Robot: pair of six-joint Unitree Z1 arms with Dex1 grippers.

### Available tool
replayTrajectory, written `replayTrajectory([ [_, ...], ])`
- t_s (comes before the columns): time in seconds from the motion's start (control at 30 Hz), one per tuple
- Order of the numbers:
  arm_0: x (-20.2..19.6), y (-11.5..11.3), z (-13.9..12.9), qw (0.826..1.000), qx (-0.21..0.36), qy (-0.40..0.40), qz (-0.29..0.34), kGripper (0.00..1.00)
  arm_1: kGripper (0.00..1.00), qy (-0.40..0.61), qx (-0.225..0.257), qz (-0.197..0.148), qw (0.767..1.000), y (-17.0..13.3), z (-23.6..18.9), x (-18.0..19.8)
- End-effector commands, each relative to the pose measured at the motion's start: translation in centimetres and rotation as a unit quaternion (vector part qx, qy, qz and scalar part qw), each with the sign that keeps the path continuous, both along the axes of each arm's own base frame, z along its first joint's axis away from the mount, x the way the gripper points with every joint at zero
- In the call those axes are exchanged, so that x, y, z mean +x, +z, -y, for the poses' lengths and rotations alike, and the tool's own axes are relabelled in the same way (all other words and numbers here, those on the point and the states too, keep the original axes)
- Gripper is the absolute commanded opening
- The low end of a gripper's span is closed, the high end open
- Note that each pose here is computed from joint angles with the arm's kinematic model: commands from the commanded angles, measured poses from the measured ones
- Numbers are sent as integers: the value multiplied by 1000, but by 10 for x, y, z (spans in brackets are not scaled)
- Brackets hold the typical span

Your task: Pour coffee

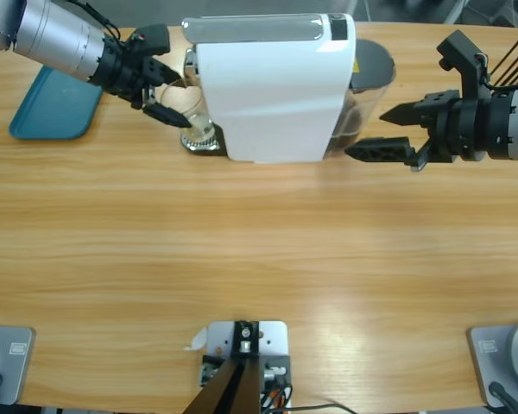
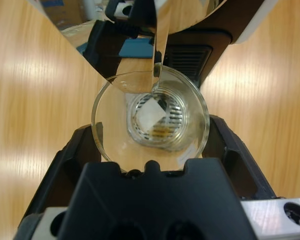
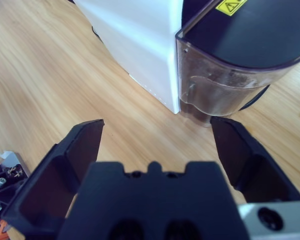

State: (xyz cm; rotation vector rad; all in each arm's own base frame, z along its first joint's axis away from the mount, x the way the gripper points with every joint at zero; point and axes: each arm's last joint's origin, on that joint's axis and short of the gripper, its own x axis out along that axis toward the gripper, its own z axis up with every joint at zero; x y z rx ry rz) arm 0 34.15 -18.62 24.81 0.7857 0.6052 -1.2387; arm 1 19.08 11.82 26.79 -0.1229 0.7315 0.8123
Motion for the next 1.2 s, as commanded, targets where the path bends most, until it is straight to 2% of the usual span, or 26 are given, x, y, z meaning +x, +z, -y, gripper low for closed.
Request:
replayTrajectory([
  [0.03, 1, -28, 4, 999, 11, -5, -46, 214, 959, 3, -8, -16, 1000, -11, 1, 3],
  [0.07, 1, -28, 4, 999, 11, -4, -46, 322, 959, 3, -8, -16, 1000, -11, 1, 3],
  [0.1, 1, -29, 4, 999, 12, -3, -47, 603, 959, 3, -8, -16, 1000, -11, 1, 3],
  [0.13, 1, -29, 4, 999, 13, -2, -47, 772, 959, 3, -8, -16, 1000, -11, 1, 3],
  [0.17, 1, -29, 4, 999, 13, -2, -48, 896, 959, 3, -8, -16, 1000, -11, 1, 3],
  [0.2, 0, -30, 3, 999, 15, 0, -48, 975, 959, 2, -7, -16, 1000, -11, 1, 3],
  [0.23, -1, -29, 3, 999, 15, 0, -49, 999, 959, 3, -7, -15, 1000, -10, 1, 3],
  [0.6, -4, -27, 3, 998, 12, 8, -56, 1000, 959, 3, -6, -13, 1000, -9, 2, 1],
  [0.9, -15, -10, -13, 998, -22, 11, -59, 1000, 959, 2, -4, -9, 1000, -7, 4, -2],
  [1.03, -21, -3, -18, 998, -19, 19, -52, 1000, 959, 2, -2, -7, 1000, -4, 5, -4],
  [1.2, -19, -3, -20, 999, 12, 40, -32, 1000, 959, 2, -2, -5, 1000, -3, 6, -7],
])
